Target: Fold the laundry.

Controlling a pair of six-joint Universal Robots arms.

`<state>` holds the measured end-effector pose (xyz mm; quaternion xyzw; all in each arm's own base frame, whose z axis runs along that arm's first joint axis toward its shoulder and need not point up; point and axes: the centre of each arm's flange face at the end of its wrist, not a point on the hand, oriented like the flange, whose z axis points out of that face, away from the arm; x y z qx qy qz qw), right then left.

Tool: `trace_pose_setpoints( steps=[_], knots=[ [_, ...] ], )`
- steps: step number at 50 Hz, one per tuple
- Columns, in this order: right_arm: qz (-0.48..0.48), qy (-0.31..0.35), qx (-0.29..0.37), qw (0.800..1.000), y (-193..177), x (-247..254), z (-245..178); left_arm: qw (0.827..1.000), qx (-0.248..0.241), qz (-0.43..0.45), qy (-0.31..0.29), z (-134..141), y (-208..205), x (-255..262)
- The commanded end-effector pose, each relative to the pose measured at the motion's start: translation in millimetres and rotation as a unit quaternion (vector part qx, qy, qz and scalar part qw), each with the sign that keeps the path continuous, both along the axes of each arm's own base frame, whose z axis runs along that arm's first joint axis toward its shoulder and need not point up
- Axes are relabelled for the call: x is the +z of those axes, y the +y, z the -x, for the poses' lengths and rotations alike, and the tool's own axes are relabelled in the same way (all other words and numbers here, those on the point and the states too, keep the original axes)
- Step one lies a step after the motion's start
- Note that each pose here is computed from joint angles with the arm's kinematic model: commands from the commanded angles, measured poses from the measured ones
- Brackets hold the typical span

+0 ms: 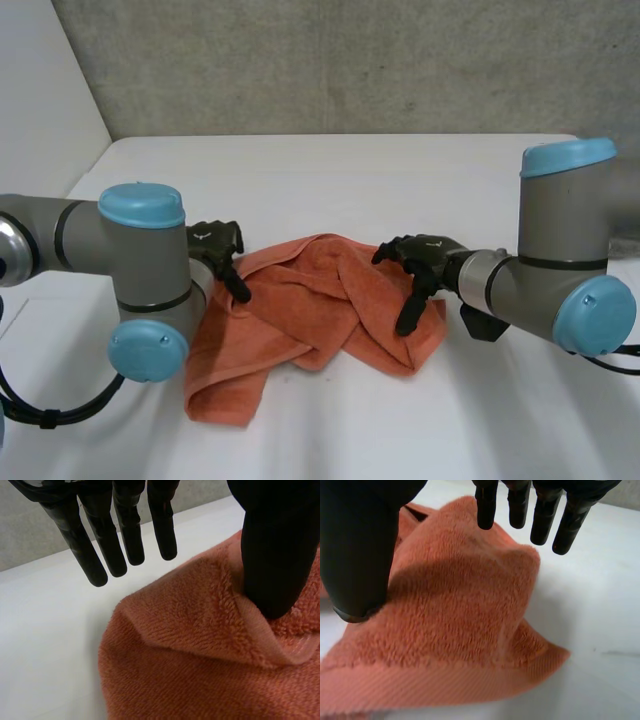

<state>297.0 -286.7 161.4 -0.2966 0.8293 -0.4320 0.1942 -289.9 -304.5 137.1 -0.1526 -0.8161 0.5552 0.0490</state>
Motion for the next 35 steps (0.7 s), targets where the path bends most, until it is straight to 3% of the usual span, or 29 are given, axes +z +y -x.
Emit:
trace_pose_setpoints(
  steps=[1, 16, 22, 30, 33, 35],
  knots=[
    [0.005, 0.007, -0.001, 1.000, -1, -12, 0, 0.999, -0.001, 0.011, -0.050, -7, -4, -1],
    [0.081, 0.004, 0.005, 0.997, -7, 6, 4, 0.997, -0.001, 0.040, -0.072, -16, -1, 17],
    [0.150, 0.050, 0.039, 0.987, 4, 29, 10, 0.993, -0.015, 0.066, -0.094, -12, -7, 16],
    [0.285, 0.113, 0.094, 0.947, 35, 76, 21, 0.988, -0.033, 0.066, -0.138, -12, -8, 6],
    [0.331, 0.156, 0.144, 0.919, 54, 81, 23, 0.988, -0.034, 0.076, -0.134, -11, -6, 16],
    [0.364, 0.215, 0.199, 0.884, 70, 75, 28, 0.987, -0.031, 0.092, -0.126, -12, -6, 31]
  ],
)
